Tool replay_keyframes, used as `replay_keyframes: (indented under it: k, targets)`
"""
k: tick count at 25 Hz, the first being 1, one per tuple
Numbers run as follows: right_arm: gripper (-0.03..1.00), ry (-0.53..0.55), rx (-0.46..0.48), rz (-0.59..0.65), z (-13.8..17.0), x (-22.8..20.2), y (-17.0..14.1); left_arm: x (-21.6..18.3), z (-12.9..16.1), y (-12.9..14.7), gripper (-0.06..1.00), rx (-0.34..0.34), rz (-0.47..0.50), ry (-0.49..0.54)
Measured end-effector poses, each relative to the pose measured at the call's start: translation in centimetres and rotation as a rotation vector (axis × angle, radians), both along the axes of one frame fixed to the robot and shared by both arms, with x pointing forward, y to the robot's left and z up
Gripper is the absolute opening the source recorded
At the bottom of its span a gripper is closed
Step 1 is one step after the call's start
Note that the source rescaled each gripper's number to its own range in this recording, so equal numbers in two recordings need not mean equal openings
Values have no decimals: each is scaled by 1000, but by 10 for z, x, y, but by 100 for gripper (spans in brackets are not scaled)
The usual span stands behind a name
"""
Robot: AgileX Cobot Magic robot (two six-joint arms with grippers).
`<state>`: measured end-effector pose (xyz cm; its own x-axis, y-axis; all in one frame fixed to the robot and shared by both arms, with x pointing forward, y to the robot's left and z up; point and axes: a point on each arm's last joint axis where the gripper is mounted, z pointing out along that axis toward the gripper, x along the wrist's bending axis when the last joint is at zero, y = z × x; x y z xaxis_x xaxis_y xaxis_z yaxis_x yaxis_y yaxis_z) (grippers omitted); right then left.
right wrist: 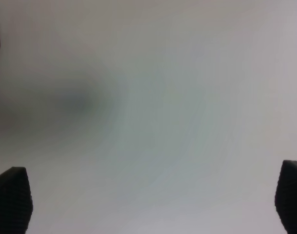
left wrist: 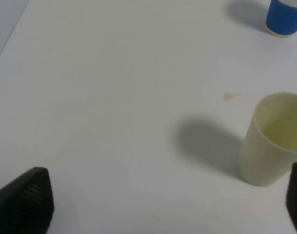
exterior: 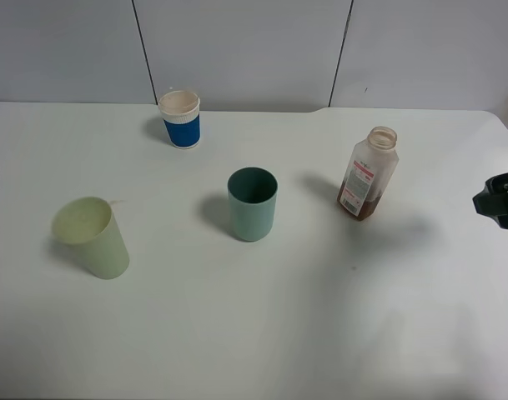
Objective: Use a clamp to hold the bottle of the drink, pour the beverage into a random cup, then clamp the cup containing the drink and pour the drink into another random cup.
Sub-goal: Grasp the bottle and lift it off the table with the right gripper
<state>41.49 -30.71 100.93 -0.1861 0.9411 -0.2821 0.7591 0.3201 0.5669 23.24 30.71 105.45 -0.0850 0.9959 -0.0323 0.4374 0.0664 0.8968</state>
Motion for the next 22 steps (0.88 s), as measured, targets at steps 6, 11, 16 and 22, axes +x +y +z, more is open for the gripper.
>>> replay_keyframes:
  k: [6,11,16,22]
  targets:
    - [100,-23,-29,55,-8,16,1,0,0,0,88,0,0,0]
    - [100,-28,-43,90,-17,28,3,0,0,0,88,0,0,0]
    - [100,16,-97,210,-26,32,15,0,0,0,88,0,0,0]
    - [100,54,-143,291,-37,38,22,0,0,0,88,0,0,0]
